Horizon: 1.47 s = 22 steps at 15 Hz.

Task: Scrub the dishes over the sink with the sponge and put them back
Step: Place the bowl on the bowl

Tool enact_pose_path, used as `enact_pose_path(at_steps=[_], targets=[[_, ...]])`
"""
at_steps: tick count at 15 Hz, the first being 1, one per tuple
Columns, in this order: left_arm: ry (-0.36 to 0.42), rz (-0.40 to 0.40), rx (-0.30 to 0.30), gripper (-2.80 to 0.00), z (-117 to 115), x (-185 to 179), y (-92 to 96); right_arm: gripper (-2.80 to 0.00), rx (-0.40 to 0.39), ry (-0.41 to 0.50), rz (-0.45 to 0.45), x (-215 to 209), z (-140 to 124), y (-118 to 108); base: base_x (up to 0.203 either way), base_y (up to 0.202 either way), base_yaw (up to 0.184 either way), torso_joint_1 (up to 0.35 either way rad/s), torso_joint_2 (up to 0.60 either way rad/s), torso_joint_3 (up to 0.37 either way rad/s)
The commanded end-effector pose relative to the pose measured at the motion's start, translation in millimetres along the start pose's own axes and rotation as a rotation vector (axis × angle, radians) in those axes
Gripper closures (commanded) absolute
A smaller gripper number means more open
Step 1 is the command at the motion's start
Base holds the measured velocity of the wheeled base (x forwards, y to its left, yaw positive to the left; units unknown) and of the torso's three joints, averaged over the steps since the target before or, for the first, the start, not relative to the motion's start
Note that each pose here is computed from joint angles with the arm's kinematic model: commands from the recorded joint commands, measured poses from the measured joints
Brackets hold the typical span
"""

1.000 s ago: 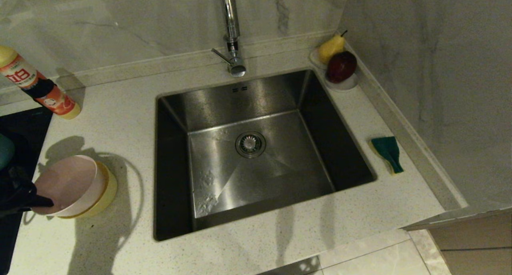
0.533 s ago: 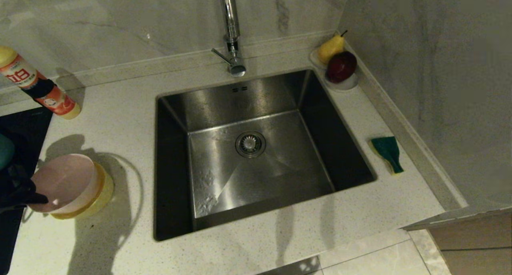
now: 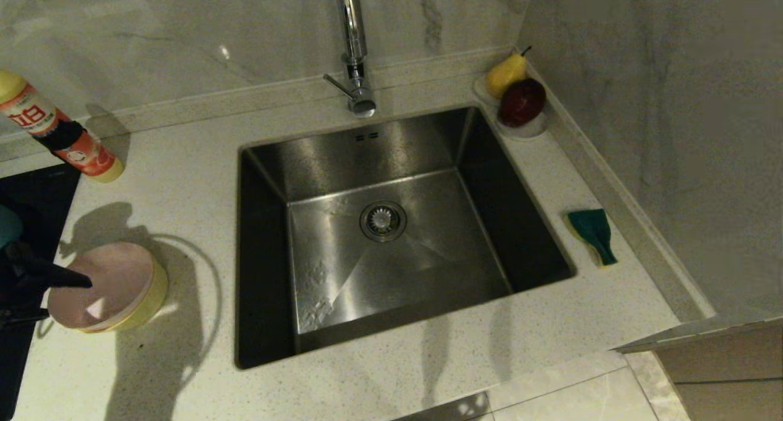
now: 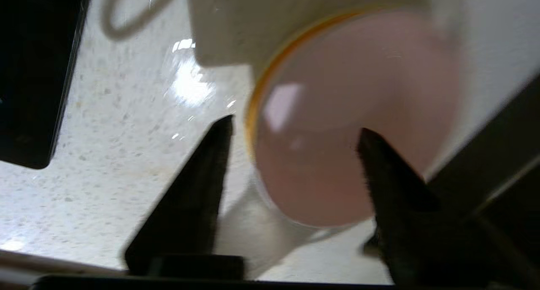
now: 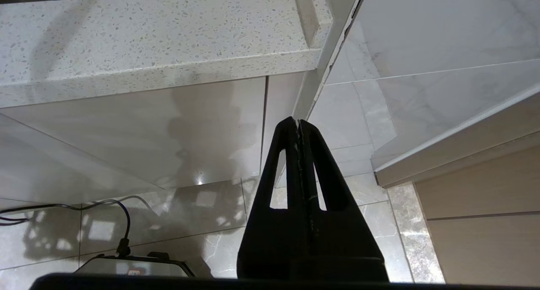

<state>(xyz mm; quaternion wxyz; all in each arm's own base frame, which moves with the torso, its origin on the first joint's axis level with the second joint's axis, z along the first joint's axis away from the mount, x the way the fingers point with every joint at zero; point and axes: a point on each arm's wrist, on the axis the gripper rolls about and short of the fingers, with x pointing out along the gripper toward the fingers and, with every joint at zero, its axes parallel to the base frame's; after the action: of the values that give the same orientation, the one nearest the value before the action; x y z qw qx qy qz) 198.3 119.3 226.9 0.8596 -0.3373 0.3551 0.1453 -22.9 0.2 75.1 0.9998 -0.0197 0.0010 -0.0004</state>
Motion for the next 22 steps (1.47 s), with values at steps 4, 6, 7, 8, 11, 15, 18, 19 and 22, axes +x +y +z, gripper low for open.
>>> enact_pose_path(at_steps=[4, 6, 7, 8, 11, 15, 18, 19, 22], targets=[[-0.178, -0.039, -0.036, 0.00, 19.6, -42.8, -17.9, 0.00, -0.001, 0.001, 0.001, 0.1, 0.0, 0.0, 0.000, 0.000, 0.000, 0.000, 0.00, 0.000], [-0.211, -0.011, -0.054, 0.00, 26.2, -49.6, -20.4, 0.00, -0.001, 0.001, 0.001, 0.1, 0.0, 0.0, 0.000, 0.000, 0.000, 0.000, 0.00, 0.000], [-0.233, 0.006, -0.096, 0.00, 30.9, -52.7, -22.0, 0.00, -0.001, 0.001, 0.001, 0.1, 0.0, 0.0, 0.000, 0.000, 0.000, 0.000, 0.00, 0.000], [-0.251, 0.023, -0.132, 0.00, 36.1, -53.7, -21.2, 0.00, -0.001, 0.001, 0.001, 0.1, 0.0, 0.0, 0.000, 0.000, 0.000, 0.000, 0.00, 0.000], [-0.265, 0.090, -0.183, 0.00, 51.4, -44.7, -9.8, 0.00, -0.001, 0.001, 0.001, 0.1, 0.0, 0.0, 0.000, 0.000, 0.000, 0.000, 0.00, 0.000], [-0.259, 0.176, -0.305, 0.00, 87.1, -21.4, 24.1, 0.00, -0.001, 0.001, 0.000, 0.1, 0.0, 0.0, 0.000, 0.000, 0.000, 0.000, 0.00, 0.000], [-0.289, 0.201, -0.386, 0.00, 112.3, -12.9, 45.5, 0.00, -0.001, 0.001, 0.001, 0.1, 0.0, 0.0, 0.000, 0.000, 0.000, 0.000, 0.00, 0.000], [-0.297, 0.206, -0.412, 0.00, 119.6, -11.9, 50.3, 0.00, -0.001, 0.001, -0.001, 0.1, 0.0, 0.0, 0.000, 0.000, 0.000, 0.000, 0.00, 0.000], [-0.311, 0.224, -0.478, 0.00, 139.3, -12.4, 64.5, 0.00, -0.001, 0.001, 0.001, 0.1, 0.0, 0.0, 0.000, 0.000, 0.000, 0.000, 0.00, 0.000]])
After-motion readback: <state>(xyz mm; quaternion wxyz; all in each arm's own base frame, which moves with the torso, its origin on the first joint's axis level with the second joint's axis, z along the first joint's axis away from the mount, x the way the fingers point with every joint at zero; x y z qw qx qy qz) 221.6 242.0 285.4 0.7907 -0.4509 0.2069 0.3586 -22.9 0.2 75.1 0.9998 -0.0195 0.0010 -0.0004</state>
